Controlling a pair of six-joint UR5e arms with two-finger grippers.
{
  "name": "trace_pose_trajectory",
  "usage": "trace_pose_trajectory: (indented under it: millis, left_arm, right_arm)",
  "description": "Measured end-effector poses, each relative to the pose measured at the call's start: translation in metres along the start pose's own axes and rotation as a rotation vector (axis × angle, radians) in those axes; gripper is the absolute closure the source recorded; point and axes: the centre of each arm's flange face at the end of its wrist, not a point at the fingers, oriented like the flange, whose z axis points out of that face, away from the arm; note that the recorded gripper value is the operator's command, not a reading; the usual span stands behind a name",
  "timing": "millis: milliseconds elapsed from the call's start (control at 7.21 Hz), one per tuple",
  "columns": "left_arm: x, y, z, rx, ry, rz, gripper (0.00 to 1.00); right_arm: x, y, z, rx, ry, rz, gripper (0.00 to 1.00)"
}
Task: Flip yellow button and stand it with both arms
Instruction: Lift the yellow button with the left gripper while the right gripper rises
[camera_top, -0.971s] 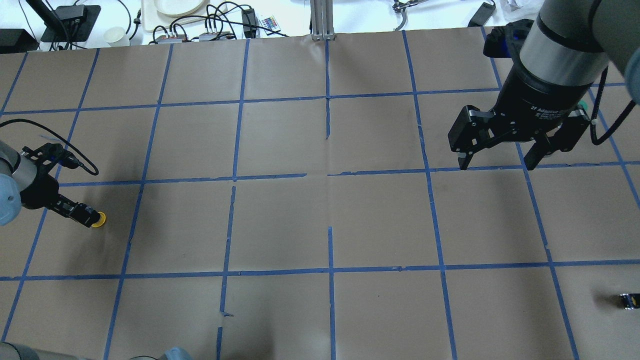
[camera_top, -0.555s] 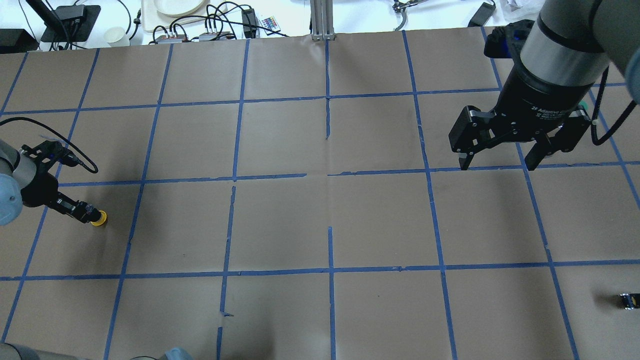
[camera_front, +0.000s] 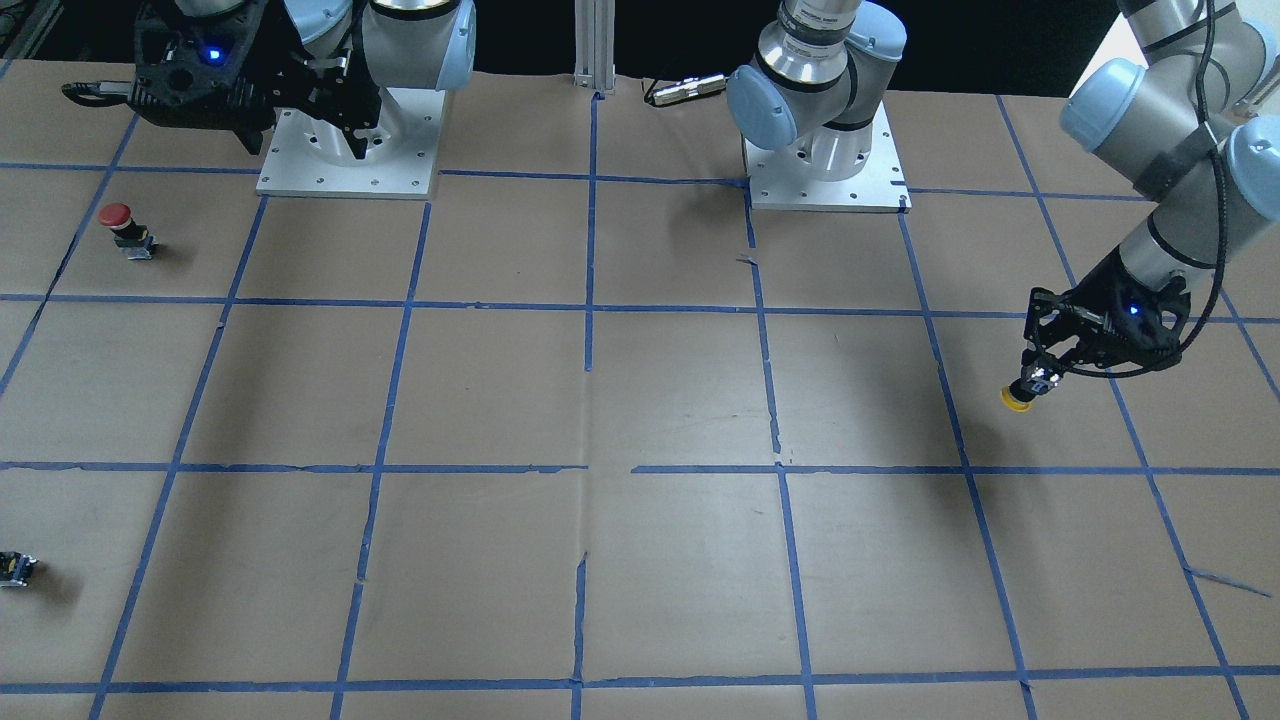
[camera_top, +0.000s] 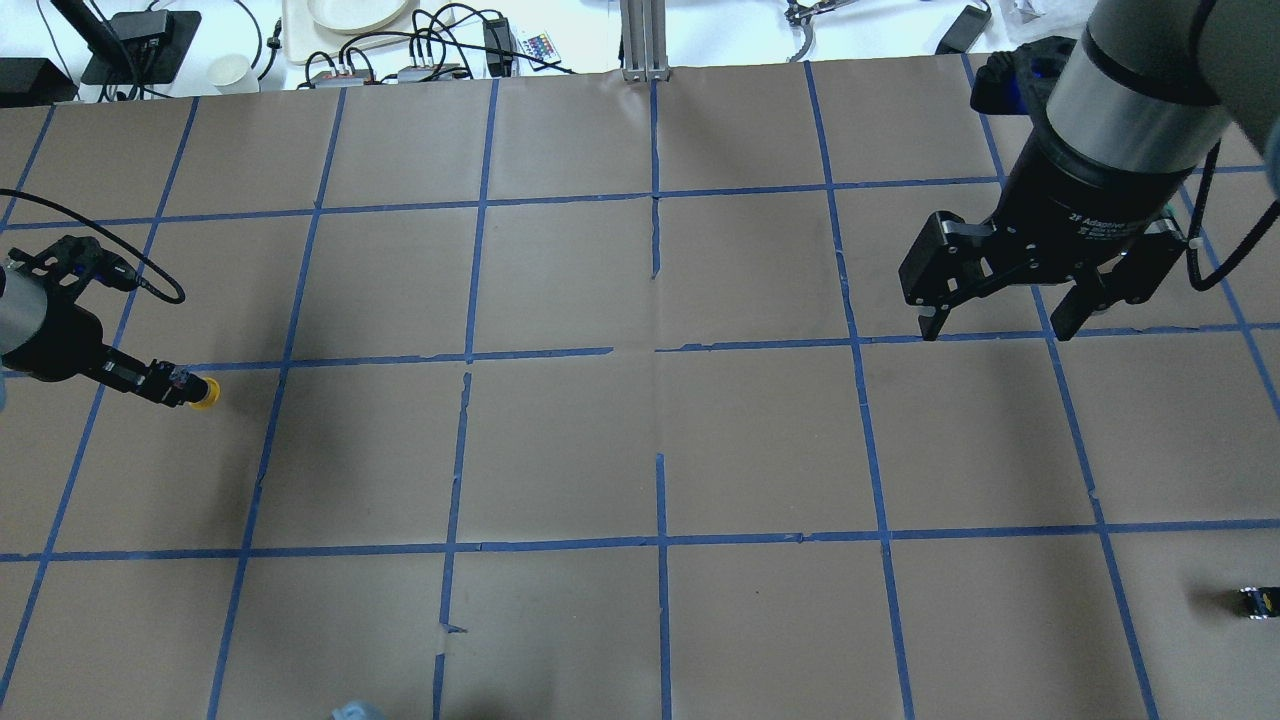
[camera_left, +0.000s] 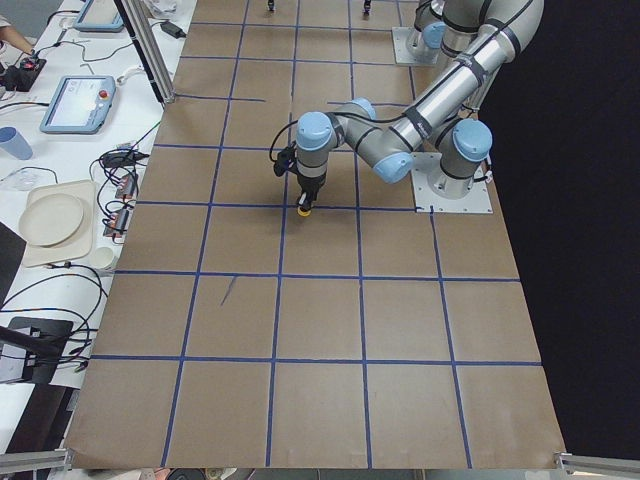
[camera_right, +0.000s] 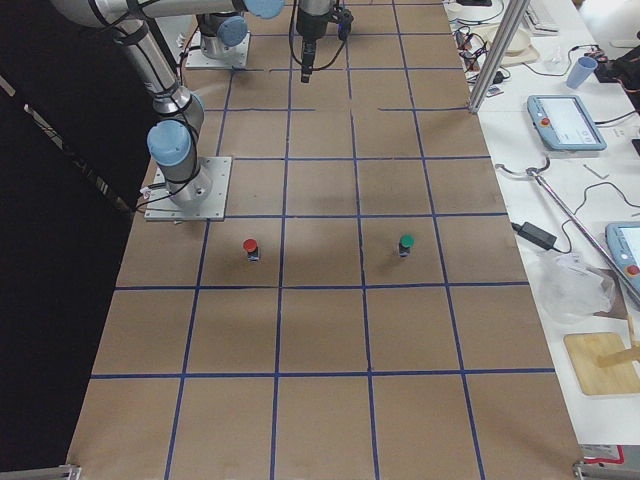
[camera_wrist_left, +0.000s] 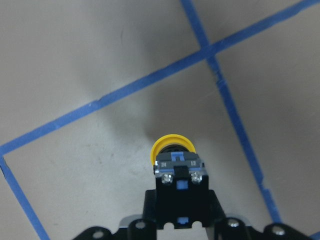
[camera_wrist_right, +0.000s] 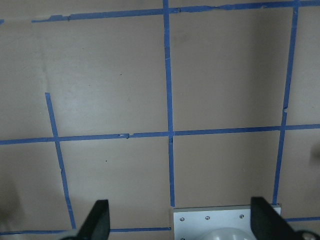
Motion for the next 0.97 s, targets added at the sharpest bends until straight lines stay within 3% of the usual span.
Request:
trace_pose_trajectory:
  millis: [139,277,416,555,832,971]
  left_arm:
    - [0.021,-0.011,-0.028,0.044,0.039,0.01,0.85]
    - [0.035,-0.023,-0.056,0.086,0.118,-0.007,0.85]
    - [0.045,-0.039,-0.092,0.122,0.238,-0.058,0.85]
    - [0.055,-0.056,-0.128,0.126,0.393,-0.115,0.85]
    - [0.072,-0.088,-0.17,0.075,0.774,-0.251,0.85]
    - [0.095,-0.106,-0.185,0.066,0.915,-0.295,0.85]
  right_arm:
    - [-0.001,0.007,-0.008,0.032,-0.003,-0.019,0.0]
    - [-0.002,0.01,-0.01,0.048,-0.002,-0.022,0.0]
    - [0.0,0.007,-0.008,0.046,-0.003,0.02,0.0]
    - [0.006,-0.004,-0.004,0.031,-0.037,0.136,0.0]
    - [0.028,-0.039,-0.001,-0.028,-0.214,0.346,0.0]
    - [0.041,-0.057,-0.002,-0.083,-0.314,0.43,0.0]
